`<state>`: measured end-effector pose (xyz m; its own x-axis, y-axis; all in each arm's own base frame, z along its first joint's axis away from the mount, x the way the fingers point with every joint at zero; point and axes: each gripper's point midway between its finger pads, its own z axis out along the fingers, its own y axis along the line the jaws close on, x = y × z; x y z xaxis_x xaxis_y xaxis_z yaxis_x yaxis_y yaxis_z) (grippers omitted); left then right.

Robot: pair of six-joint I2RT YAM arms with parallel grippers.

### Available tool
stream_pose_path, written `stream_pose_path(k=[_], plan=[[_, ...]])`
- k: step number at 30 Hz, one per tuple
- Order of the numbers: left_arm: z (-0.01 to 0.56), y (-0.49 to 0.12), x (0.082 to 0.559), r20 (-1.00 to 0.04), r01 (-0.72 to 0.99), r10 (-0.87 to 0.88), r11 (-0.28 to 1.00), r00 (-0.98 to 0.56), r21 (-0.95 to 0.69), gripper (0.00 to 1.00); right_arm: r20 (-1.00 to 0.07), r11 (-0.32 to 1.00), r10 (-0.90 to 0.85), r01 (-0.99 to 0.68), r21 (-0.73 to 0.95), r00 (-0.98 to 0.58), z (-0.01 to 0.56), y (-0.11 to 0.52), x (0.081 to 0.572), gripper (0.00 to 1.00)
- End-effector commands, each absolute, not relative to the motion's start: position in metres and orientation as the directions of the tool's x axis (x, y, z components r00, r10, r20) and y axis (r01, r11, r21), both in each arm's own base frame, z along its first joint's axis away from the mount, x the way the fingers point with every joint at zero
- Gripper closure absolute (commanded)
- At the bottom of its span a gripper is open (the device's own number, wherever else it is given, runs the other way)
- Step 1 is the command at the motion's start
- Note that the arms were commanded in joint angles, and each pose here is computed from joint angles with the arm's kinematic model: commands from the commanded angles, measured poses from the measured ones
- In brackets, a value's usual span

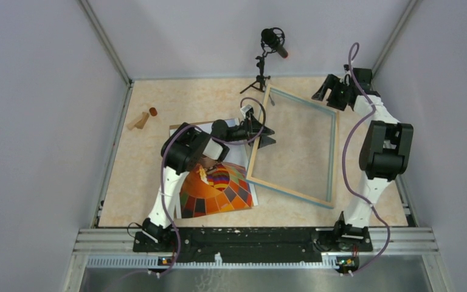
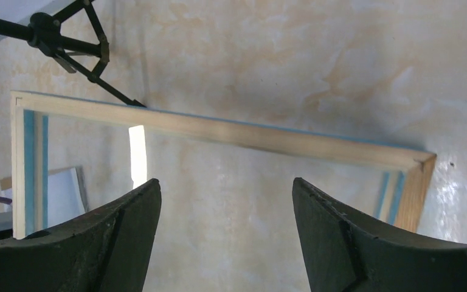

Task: Put the photo into the frame
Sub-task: Adjust the photo frame item on the photo frame.

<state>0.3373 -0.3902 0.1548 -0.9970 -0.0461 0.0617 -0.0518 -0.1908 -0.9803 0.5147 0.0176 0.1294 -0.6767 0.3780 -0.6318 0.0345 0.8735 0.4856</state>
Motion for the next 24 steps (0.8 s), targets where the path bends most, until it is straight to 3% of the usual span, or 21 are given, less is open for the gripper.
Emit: stream_pose_path(k=[1, 24], plan=[[0.181, -0.381, 0.332, -0.105, 0.121, -0.071, -0.285, -0.992, -0.951, 0.41, -0.663, 0.854, 0.371, -0.041, 0.519, -0.650, 0.149, 0.034, 0.544, 0.23], [0.174, -0.379, 0.334, -0.088, 0.107, -0.078, -0.286, -0.993, -0.952, 0.42, -0.601, 0.843, 0.381, -0.003, 0.538, -0.702, 0.100, 0.035, 0.563, 0.24]])
